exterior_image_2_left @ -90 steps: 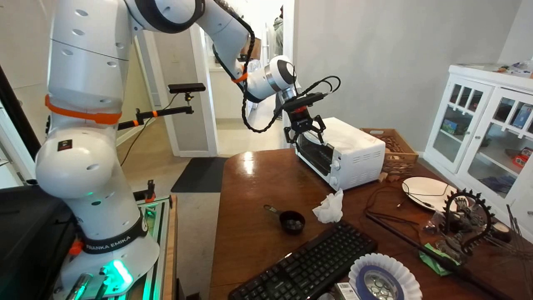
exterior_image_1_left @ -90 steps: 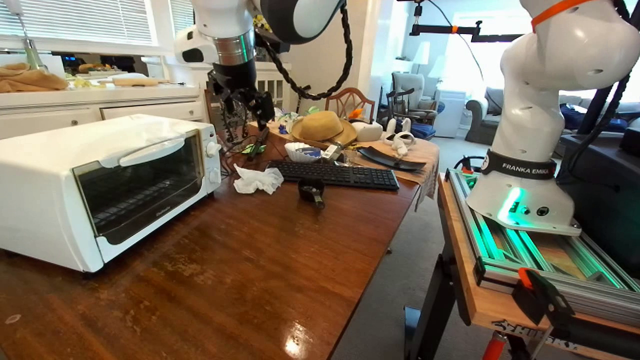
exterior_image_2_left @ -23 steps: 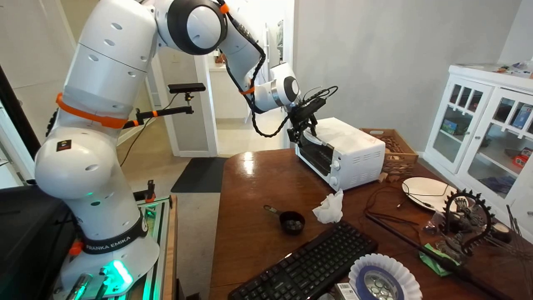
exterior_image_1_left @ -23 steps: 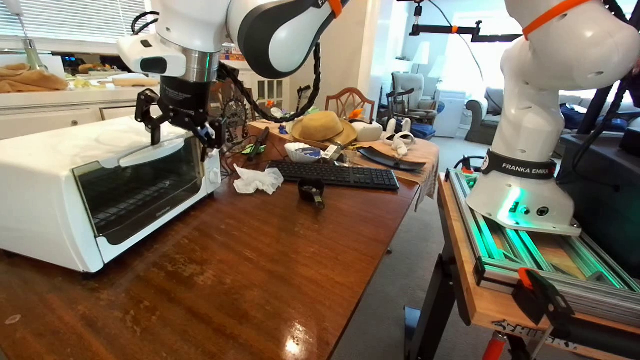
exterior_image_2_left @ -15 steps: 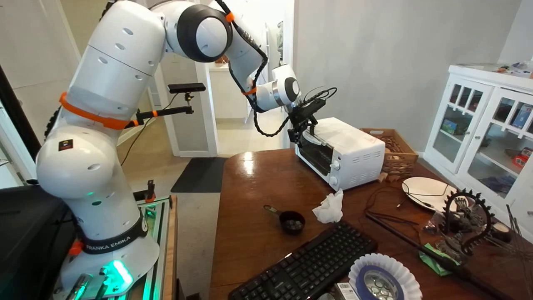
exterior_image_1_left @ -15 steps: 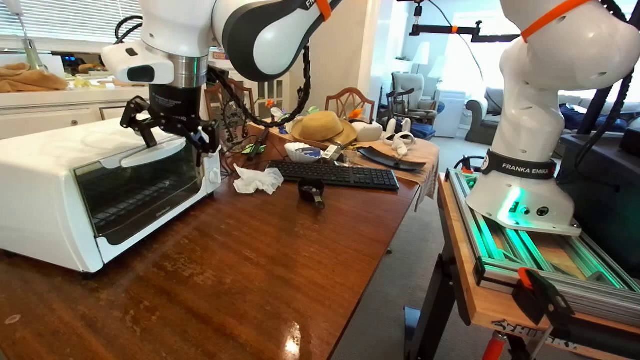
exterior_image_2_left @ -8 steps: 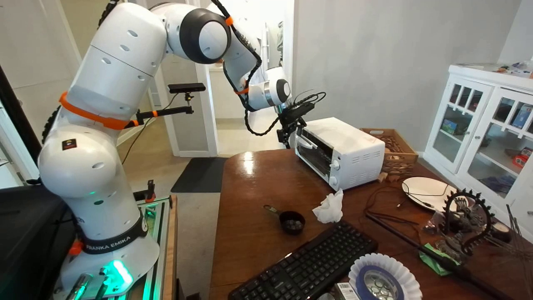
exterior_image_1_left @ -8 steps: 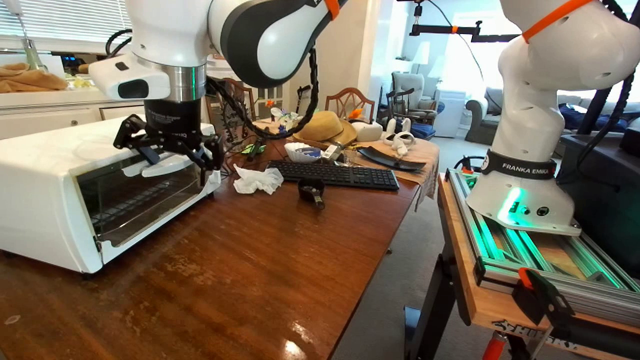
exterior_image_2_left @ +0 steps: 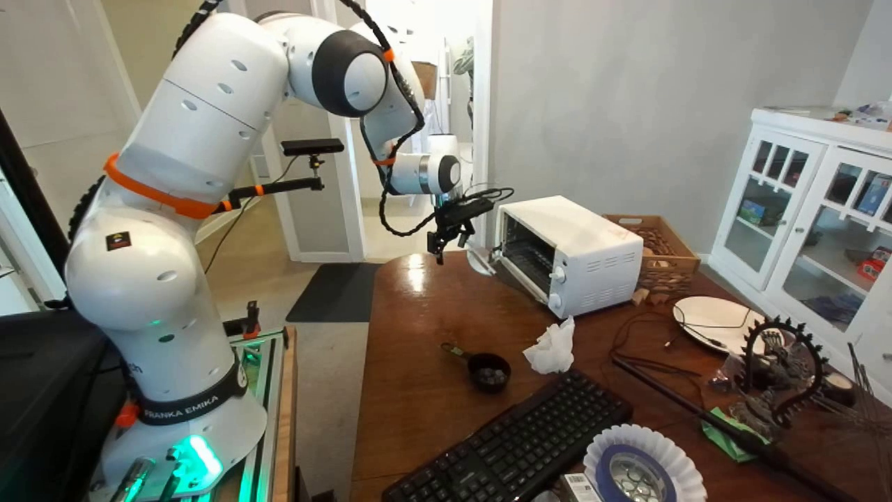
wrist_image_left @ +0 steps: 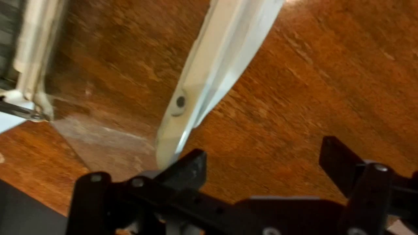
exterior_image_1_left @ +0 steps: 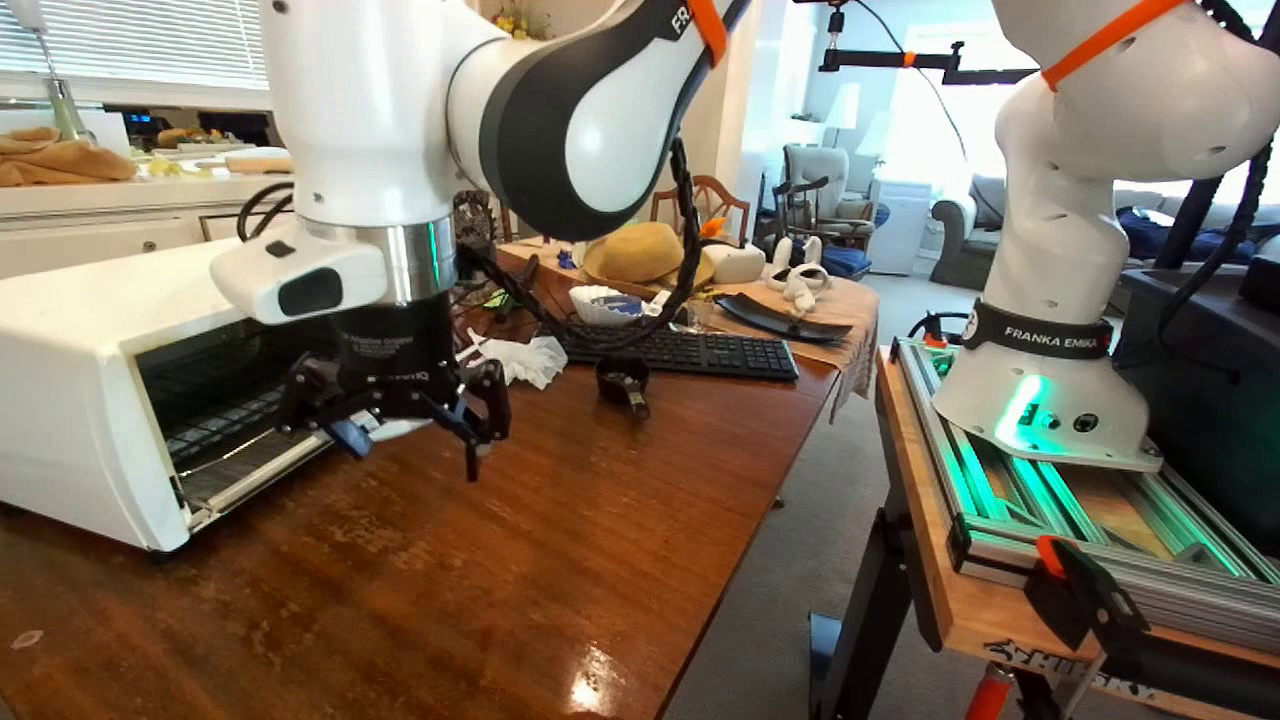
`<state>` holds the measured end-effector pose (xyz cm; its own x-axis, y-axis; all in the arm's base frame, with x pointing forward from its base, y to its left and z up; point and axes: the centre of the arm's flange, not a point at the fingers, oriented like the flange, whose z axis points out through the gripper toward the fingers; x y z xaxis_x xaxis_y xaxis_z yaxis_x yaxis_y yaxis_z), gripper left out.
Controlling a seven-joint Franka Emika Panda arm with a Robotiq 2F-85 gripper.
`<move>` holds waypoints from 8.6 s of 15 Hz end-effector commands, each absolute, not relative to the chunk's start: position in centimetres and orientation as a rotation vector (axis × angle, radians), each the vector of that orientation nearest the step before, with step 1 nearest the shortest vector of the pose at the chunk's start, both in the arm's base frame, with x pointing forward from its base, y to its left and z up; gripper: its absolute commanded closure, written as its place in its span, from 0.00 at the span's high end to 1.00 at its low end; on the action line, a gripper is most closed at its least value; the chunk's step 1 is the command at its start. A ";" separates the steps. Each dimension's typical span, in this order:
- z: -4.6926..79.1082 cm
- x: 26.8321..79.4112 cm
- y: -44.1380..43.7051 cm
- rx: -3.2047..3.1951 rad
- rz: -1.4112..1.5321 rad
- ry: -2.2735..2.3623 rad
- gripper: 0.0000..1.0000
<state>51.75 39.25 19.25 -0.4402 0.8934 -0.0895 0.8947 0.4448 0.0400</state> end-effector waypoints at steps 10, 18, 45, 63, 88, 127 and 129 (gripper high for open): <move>24.5 52.2 31.1 1.210 -0.148 2.623 1.00; 25.0 55.8 27.3 1.236 -0.340 2.536 1.00; 14.4 52.9 25.2 1.190 -0.892 2.821 1.00; 14.5 51.0 14.4 1.629 -1.224 2.653 1.00; 11.7 58.4 14.7 1.602 -1.406 2.670 1.00; 6.0 54.6 14.5 1.644 -1.731 2.664 0.65; 6.0 54.5 14.3 1.653 -1.734 2.661 0.51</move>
